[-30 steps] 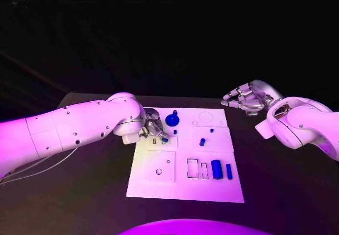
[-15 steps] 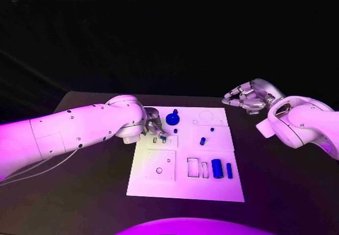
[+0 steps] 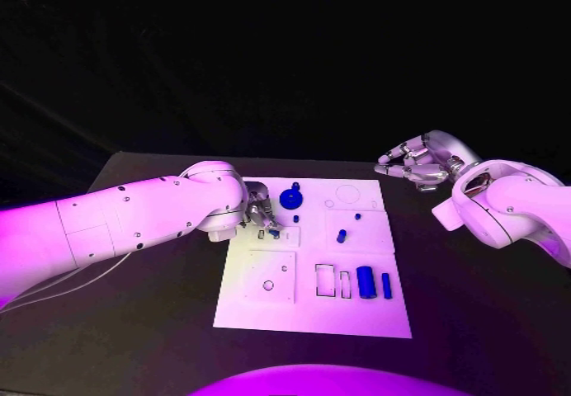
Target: Assemble the parts on the task board
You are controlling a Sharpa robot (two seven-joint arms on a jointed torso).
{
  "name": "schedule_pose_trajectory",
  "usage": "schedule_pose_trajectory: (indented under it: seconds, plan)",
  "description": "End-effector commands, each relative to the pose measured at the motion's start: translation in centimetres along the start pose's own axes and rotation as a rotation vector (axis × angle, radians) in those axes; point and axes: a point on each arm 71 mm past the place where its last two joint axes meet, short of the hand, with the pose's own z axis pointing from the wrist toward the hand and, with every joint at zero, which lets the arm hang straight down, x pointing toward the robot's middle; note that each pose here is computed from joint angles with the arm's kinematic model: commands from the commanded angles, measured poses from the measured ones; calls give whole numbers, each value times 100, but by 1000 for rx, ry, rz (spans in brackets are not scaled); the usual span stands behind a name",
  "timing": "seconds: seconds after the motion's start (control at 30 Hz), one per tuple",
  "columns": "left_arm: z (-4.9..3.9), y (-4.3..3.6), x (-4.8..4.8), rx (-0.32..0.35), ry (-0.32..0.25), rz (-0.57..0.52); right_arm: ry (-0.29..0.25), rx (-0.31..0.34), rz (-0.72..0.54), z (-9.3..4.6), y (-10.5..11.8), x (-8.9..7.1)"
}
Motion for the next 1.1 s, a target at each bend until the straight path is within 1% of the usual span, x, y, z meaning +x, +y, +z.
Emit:
schedule_pose_trajectory:
  seconds: [0.03,0.47,0.67,1.1]
  plan:
    - [6,-8,32,-7,19,34,2,-15,-8,-1,18,9]
    - [15,-24,61,-15,25,91,10,-4,19,-1,16,21]
    - [11,-32,82,-14,37,110,14,6,36,-3,8,22]
    - [6,-36,92,-12,39,119,19,18,58,-1,-1,26]
